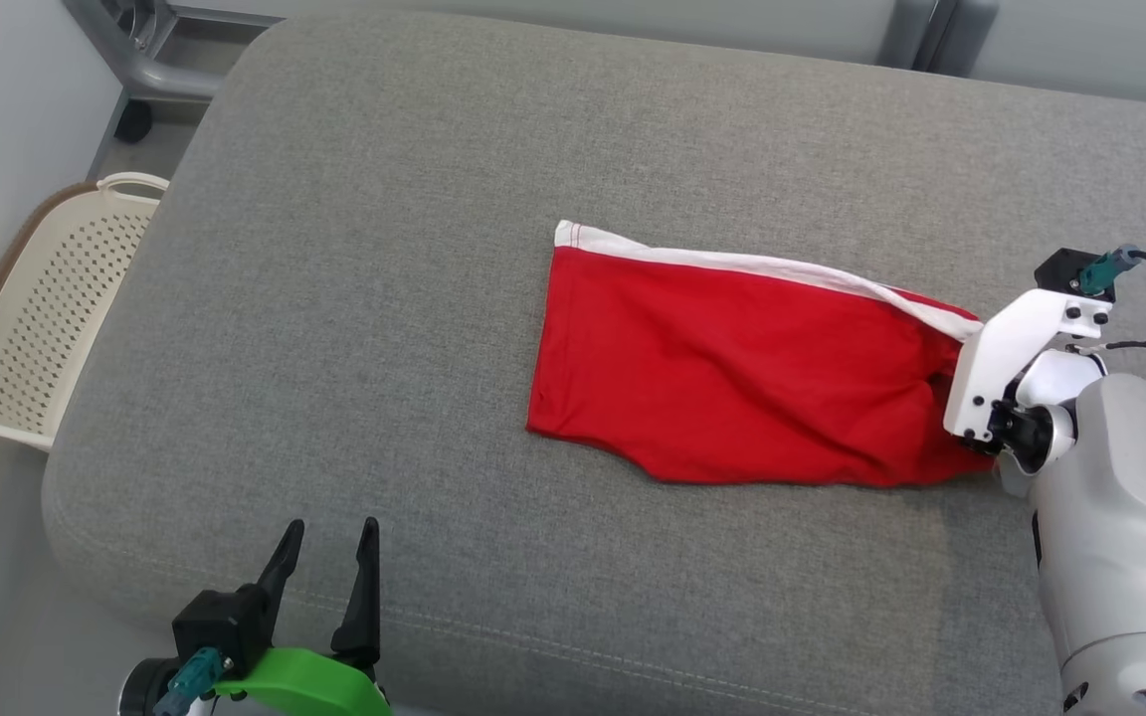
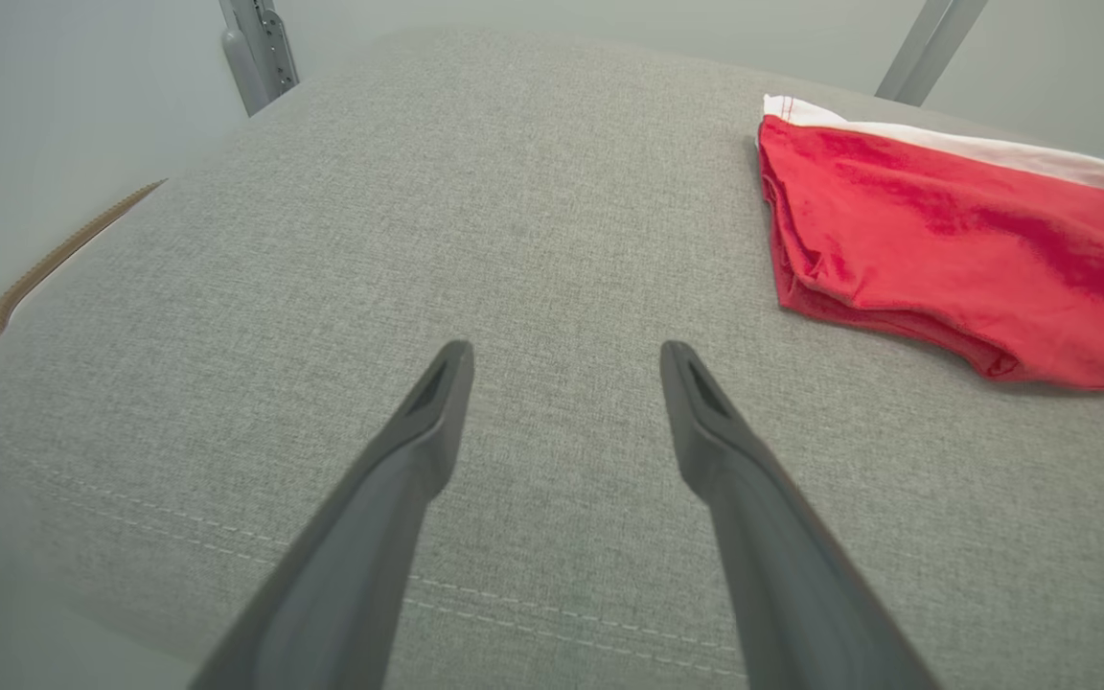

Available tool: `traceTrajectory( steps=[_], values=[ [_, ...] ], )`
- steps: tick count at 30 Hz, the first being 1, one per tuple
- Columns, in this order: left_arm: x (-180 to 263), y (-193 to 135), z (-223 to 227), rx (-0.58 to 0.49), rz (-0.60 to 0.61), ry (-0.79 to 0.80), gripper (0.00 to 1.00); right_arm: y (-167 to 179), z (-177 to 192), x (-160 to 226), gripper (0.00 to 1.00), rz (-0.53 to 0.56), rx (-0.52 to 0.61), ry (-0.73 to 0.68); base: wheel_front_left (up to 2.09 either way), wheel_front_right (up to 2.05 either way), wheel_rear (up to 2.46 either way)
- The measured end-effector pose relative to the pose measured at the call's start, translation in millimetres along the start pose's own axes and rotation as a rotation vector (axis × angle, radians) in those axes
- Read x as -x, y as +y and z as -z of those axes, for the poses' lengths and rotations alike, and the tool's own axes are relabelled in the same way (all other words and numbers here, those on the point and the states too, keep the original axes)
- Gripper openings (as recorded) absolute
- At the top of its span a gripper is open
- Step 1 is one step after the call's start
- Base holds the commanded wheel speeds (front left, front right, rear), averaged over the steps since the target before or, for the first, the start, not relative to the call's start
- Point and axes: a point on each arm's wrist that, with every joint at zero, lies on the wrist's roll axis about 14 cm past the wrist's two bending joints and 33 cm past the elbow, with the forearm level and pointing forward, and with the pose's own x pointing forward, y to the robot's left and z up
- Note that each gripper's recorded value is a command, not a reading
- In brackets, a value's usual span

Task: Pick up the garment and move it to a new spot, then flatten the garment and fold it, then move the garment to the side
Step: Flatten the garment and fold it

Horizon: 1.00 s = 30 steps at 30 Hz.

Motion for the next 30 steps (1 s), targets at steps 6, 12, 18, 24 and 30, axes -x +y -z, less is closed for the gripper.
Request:
traceTrajectory(
  steps=[6, 12, 18, 24, 30],
  values=[
    [2, 2, 0, 0.005, -0.008, -0.002, 1.0, 8, 0, -5, 0.0, -0.022, -0.013, 0.011, 0.0, 0.0, 0.0],
    [3, 2, -1, 0.005, -0.005, -0.005, 1.0, 6, -1, -3, 0.0, -0.019, -0.044, -0.003, 0.0, 0.0, 0.0],
    [2, -3, -4, 0.005, 0.011, -0.014, 1.0, -9, -5, 7, 0.0, 0.017, -0.088, -0.021, 0.0, 0.0, 0.0],
    [6, -9, -7, 0.004, 0.034, -0.021, 1.0, -47, -14, 31, 0.0, 0.124, -0.113, -0.054, 0.0, 0.0, 0.0],
    [7, -15, -7, 0.006, 0.054, -0.022, 1.0, -81, -29, 59, 0.0, 0.218, -0.147, -0.088, 0.0, 0.0, 0.0]
  ],
)
